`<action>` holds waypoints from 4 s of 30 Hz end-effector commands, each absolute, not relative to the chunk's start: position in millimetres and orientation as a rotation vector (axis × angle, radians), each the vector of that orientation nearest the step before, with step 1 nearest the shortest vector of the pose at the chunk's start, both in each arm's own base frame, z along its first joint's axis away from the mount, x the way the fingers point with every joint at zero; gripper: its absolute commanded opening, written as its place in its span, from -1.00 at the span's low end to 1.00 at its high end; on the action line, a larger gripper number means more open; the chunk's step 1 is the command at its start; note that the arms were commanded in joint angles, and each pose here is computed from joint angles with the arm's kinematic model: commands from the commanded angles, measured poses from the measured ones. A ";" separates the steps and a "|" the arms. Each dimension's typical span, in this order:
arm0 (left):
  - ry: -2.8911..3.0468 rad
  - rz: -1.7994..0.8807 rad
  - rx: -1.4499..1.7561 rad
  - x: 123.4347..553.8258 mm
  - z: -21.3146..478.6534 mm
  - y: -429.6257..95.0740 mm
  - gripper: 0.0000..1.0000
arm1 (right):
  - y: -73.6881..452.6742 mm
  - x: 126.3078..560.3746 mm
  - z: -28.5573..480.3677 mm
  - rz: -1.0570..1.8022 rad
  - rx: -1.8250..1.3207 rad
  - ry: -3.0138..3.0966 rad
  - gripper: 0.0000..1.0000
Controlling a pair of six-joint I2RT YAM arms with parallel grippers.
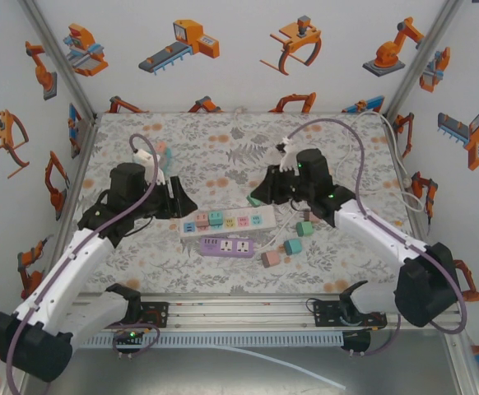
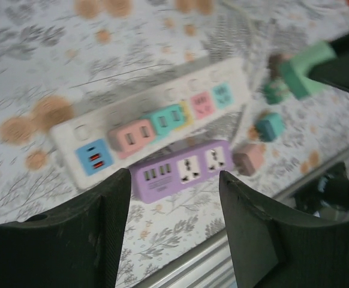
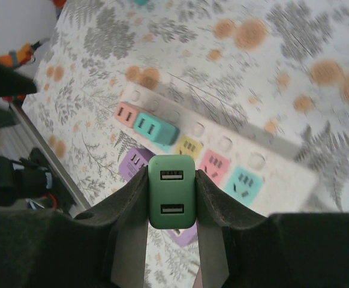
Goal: Pull the plug off the socket
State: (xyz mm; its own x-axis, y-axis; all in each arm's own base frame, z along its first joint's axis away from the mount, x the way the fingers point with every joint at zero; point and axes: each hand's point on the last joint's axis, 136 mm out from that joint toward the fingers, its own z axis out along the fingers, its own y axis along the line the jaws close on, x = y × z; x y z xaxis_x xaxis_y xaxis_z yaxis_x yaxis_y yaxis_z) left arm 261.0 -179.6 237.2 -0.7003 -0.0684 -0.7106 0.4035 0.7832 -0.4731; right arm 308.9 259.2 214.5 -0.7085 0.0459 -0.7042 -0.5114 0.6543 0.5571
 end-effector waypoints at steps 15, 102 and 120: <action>1.629 -1.111 0.976 161.2 328.3 -261.7 0.73 | 45.4 359.1 149.4 0.878 0.613 2.215 -0.67; 2.417 -0.541 -0.309 297.4 135.0 -95.4 0.64 | 422.6 250.2 137.0 0.760 -1.783 1.463 0.17; 2.518 -0.673 -0.374 304.3 85.5 -115.5 0.13 | 433.9 246.7 128.2 0.822 -1.835 1.398 -0.41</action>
